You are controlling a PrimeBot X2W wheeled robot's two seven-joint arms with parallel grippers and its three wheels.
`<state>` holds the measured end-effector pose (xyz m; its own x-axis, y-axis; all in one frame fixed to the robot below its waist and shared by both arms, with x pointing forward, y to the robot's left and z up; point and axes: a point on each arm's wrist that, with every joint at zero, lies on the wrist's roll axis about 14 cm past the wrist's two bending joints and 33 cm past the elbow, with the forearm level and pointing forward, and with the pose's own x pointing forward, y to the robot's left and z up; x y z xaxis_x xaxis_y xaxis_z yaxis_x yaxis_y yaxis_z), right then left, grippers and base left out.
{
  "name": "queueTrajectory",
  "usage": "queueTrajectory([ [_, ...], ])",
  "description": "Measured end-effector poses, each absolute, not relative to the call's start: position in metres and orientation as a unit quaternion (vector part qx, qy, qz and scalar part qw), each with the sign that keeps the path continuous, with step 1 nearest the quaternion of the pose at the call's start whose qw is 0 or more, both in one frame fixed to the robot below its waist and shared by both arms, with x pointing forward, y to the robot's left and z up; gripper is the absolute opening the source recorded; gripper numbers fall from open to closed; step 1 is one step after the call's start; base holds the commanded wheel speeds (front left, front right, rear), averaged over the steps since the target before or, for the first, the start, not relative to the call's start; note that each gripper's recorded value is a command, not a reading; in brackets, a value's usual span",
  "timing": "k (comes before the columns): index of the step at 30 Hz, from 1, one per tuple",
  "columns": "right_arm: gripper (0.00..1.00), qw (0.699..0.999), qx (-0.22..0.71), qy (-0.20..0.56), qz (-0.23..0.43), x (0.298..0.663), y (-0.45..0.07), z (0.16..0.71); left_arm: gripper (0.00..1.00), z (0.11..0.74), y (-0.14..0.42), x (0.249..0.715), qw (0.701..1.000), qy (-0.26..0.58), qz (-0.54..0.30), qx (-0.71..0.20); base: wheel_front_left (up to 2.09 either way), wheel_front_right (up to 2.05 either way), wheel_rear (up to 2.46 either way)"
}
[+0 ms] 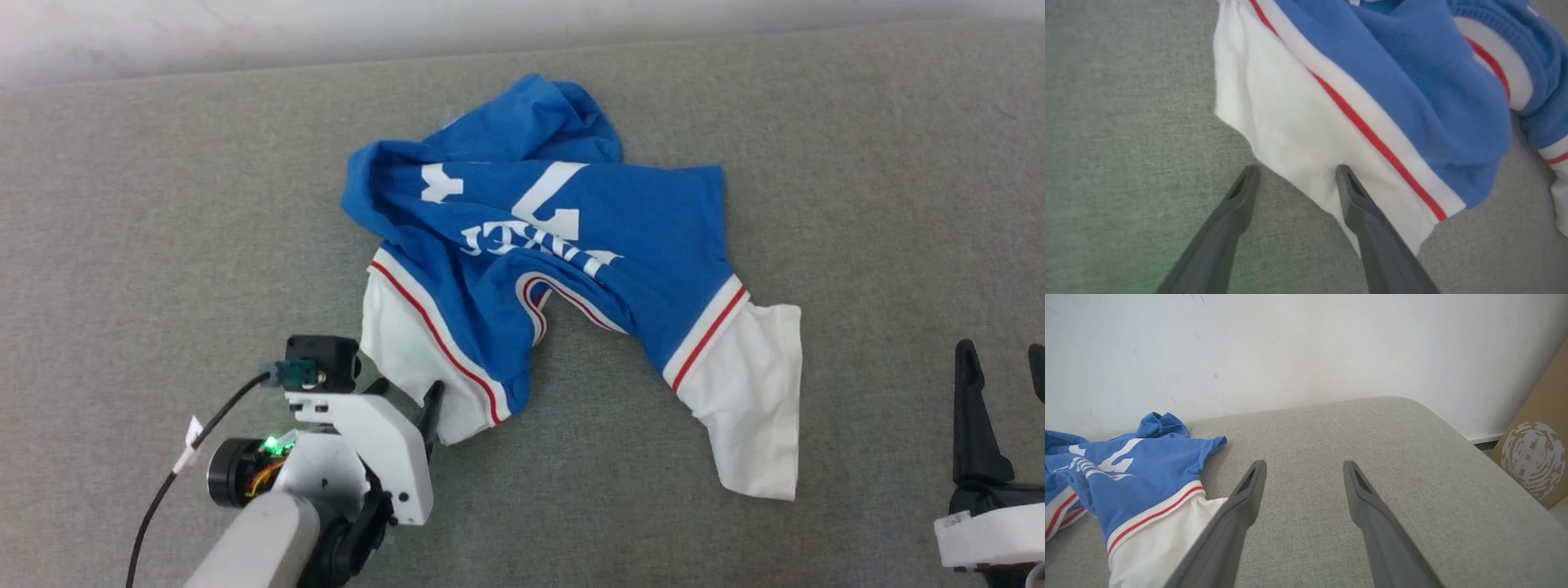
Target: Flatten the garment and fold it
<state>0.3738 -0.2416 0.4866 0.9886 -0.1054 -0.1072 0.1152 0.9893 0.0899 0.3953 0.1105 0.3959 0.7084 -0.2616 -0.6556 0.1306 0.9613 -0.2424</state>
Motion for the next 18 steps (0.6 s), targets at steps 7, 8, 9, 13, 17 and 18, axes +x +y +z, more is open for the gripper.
queueTrajectory([
  [7,1.00,0.995,0.046,0.055,-0.065,0.375,-0.248,0.482,0.00,0.388,0.094,0.403,0.907,0.388,-0.132,-0.098,0.00,0.00,0.00],
  [8,1.00,0.995,0.046,0.056,-0.066,0.375,-0.248,0.481,0.00,0.388,0.092,0.404,0.907,0.387,-0.138,-0.098,0.00,0.00,0.00],
  [9,1.00,0.995,0.046,0.057,-0.066,0.375,-0.248,0.481,0.00,0.389,0.089,0.405,0.907,0.384,-0.141,-0.102,0.00,0.00,0.00],
  [13,1.00,0.995,0.047,0.053,-0.067,0.374,-0.249,0.483,0.00,0.401,0.087,0.410,0.919,0.352,-0.135,-0.116,0.00,0.00,0.00],
  [17,1.00,0.996,0.047,0.042,-0.068,0.372,-0.250,0.490,0.00,0.434,0.099,0.416,0.940,0.288,-0.099,-0.156,0.00,0.00,0.00],
  [18,1.00,0.996,0.047,0.039,-0.068,0.372,-0.250,0.492,0.00,0.441,0.103,0.414,0.943,0.275,-0.090,-0.166,0.00,0.00,0.00],
])
